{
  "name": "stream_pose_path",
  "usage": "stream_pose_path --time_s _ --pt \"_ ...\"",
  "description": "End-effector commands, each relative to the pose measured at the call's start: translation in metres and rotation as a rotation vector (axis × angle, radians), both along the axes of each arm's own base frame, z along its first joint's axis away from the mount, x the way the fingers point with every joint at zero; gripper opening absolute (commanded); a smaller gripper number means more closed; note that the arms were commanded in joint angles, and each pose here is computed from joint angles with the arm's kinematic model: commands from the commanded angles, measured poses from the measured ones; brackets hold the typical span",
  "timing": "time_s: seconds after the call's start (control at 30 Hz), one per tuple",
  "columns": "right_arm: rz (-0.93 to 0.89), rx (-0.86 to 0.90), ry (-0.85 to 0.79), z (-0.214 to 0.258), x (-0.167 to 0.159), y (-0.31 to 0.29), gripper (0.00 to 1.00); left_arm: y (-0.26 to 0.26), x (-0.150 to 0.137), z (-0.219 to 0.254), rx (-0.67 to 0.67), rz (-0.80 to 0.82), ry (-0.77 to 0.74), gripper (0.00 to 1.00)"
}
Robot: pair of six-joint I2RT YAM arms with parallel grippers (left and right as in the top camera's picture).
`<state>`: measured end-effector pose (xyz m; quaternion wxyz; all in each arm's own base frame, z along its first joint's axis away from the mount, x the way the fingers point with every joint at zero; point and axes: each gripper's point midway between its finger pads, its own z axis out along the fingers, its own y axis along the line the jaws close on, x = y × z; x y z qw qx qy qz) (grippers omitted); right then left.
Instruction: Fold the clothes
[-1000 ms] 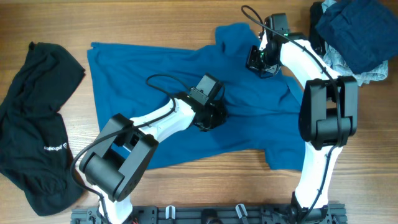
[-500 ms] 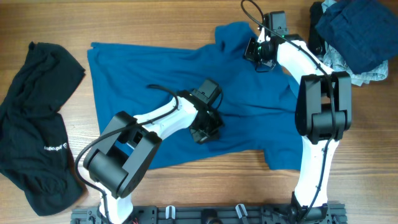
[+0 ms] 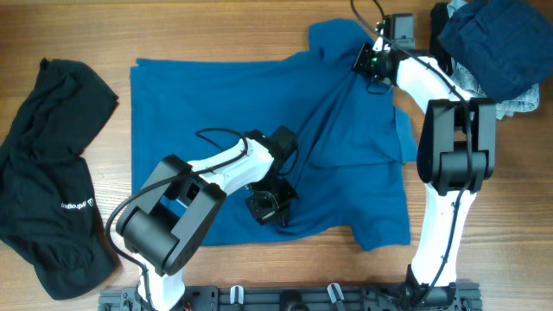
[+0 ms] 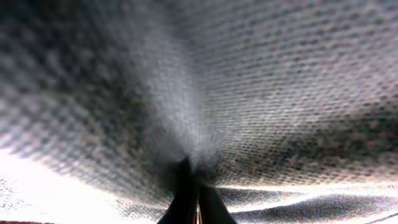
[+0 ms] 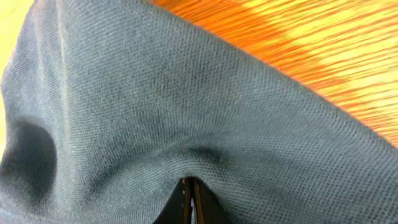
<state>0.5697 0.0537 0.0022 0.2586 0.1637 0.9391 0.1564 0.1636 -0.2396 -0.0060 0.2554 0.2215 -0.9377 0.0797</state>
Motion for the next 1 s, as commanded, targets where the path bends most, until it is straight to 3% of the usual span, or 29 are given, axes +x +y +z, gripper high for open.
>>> stream_pose_path --time_s 0.0,0.03,0.07,0.1,0.13,0.17,0.23,0.33,0.37,0.4,0.47,0.5,0.63,0.7,0.73,0.8,0.9,0.97 --pt "-0.067 -0.093 0.034 -0.022 0.005 -0.045 0.04 0.016 -0.001 -0.004 0.063 -0.087 -0.083 0.04" --pt "-0.033 -0.102 0.019 -0.012 0.011 -0.043 0.07 0.022 0.008 0.001 0.097 -0.102 -0.140 0.04" --pt "-0.021 -0.109 0.017 -0.004 0.014 -0.043 0.18 0.027 0.018 0.007 0.133 -0.112 -0.197 0.04" --pt "-0.007 -0.118 0.010 0.016 0.020 -0.043 0.52 0.034 0.032 0.019 0.180 -0.123 -0.274 0.04" --pt "0.008 -0.122 -0.001 0.035 0.025 -0.042 0.70 0.038 0.044 0.030 0.208 -0.128 -0.338 0.04" --pt "0.020 -0.124 -0.017 0.060 0.030 -0.041 0.72 0.039 0.055 0.042 0.222 -0.126 -0.401 0.04" --pt "0.016 -0.123 -0.032 0.114 0.027 -0.042 0.69 0.040 0.068 0.058 0.228 -0.119 -0.483 0.06" --pt "0.016 -0.128 -0.101 0.200 0.010 -0.042 0.67 0.049 0.084 0.068 0.264 -0.103 -0.563 0.18" --pt "0.010 -0.125 -0.125 0.233 -0.005 -0.041 0.67 0.050 0.088 0.069 0.259 -0.105 -0.574 0.24" --pt "0.006 -0.121 -0.131 0.260 -0.025 -0.041 0.68 0.052 0.096 0.069 0.244 -0.123 -0.595 0.39" --pt "-0.003 -0.113 -0.101 0.287 -0.062 -0.040 0.67 0.058 0.111 0.070 0.230 -0.113 -0.627 0.63" --pt "-0.010 -0.105 -0.072 0.295 -0.080 -0.039 0.64 0.066 0.125 0.072 0.227 -0.074 -0.648 0.68" --pt "0.003 -0.072 0.049 0.298 -0.127 -0.016 0.51 0.102 0.185 0.081 0.174 0.027 -0.775 0.73" --pt "0.062 -0.090 0.205 0.280 -0.165 0.004 0.43 0.122 0.224 0.093 0.110 0.094 -0.881 0.73" --pt "0.141 -0.102 0.222 0.273 -0.171 0.019 0.33 0.130 0.238 0.099 0.079 0.121 -0.923 0.73" --pt "0.155 -0.122 0.290 0.259 -0.191 0.036 0.27 0.147 0.256 0.107 0.069 0.153 -0.988 0.71" --pt "0.132 -0.176 0.468 0.215 -0.234 0.042 0.07 0.158 0.274 0.114 0.073 0.164 -1.058 0.60" --pt "0.056 -0.200 0.607 0.181 -0.269 0.032 0.04 0.157 0.284 0.105 0.070 0.167 -1.072 0.44"
